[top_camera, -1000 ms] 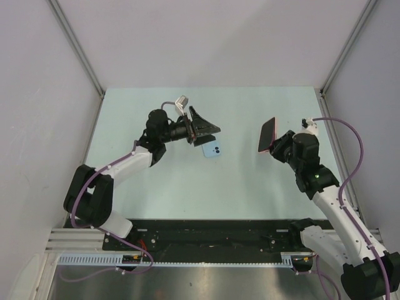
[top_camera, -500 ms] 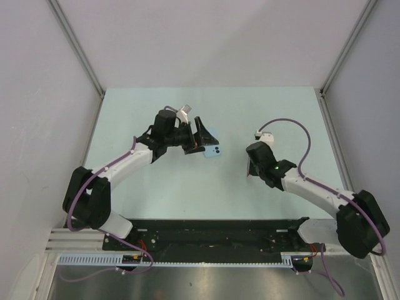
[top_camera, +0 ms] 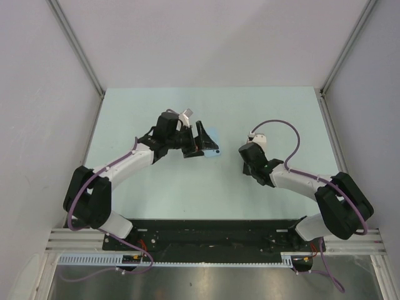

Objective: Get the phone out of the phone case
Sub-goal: Remove the phone case from the phone.

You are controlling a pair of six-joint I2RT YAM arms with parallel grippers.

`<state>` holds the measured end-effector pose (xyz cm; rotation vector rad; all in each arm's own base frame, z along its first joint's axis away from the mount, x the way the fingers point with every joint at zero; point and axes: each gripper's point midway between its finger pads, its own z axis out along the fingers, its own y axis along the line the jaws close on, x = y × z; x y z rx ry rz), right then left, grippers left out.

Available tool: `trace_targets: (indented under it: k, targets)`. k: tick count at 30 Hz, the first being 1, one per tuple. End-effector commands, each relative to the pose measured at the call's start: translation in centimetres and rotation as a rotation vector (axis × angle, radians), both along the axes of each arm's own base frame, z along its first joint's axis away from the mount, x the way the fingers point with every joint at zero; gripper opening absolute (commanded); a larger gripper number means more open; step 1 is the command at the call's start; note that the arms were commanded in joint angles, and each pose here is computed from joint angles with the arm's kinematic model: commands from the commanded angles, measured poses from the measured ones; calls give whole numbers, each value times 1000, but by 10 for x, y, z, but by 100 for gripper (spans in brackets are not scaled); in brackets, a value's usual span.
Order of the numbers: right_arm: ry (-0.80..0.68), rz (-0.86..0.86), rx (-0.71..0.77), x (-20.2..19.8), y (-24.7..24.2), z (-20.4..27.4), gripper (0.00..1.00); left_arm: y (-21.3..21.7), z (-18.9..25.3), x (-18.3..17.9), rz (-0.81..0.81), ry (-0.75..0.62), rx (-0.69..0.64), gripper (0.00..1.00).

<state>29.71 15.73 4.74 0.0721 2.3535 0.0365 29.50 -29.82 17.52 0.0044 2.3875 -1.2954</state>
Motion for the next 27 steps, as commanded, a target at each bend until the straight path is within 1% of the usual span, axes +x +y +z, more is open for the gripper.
trace_targets:
  k: [1, 4, 8, 14, 16, 19, 20, 22, 23, 25, 26, 27]
  targets:
    - [59, -40, 46, -2, -7, -32, 19, -3, -8, -10, -37, -5, 17, 100]
    - [77, -58, 69, -1, -12, -44, 22, -4, -15, -16, -48, 6, 23, 100]
    - [121, -67, 84, -2, -12, -65, 23, -8, -18, -21, -63, 12, 24, 100]
    - [159, -79, 114, -4, -9, -77, 25, -12, -16, -22, -76, 5, 22, 100]
    - [185, -90, 121, -5, -11, -86, 27, -14, -16, -22, -83, 4, 20, 100]
    - [233, -102, 132, -11, -13, -100, 27, -18, -17, -25, -99, 7, 19, 100]
    - [245, -97, 141, -12, -10, -102, 29, -20, -19, -26, -105, 11, 22, 100]
    - [267, -98, 145, -14, -10, -106, 36, -22, -18, -28, -114, 8, 18, 100]
    - [276, -100, 155, -15, -8, -107, 37, -23, -19, -29, -116, 10, 20, 100]
    - [298, -104, 163, -17, -8, -110, 36, -25, -19, -30, -125, 9, 17, 100]
    - [302, -104, 166, -18, -7, -110, 33, -25, -19, -31, -127, 11, 17, 100]
    - [307, -110, 169, -20, -7, -110, 27, -25, -19, -31, -129, 9, 16, 100]
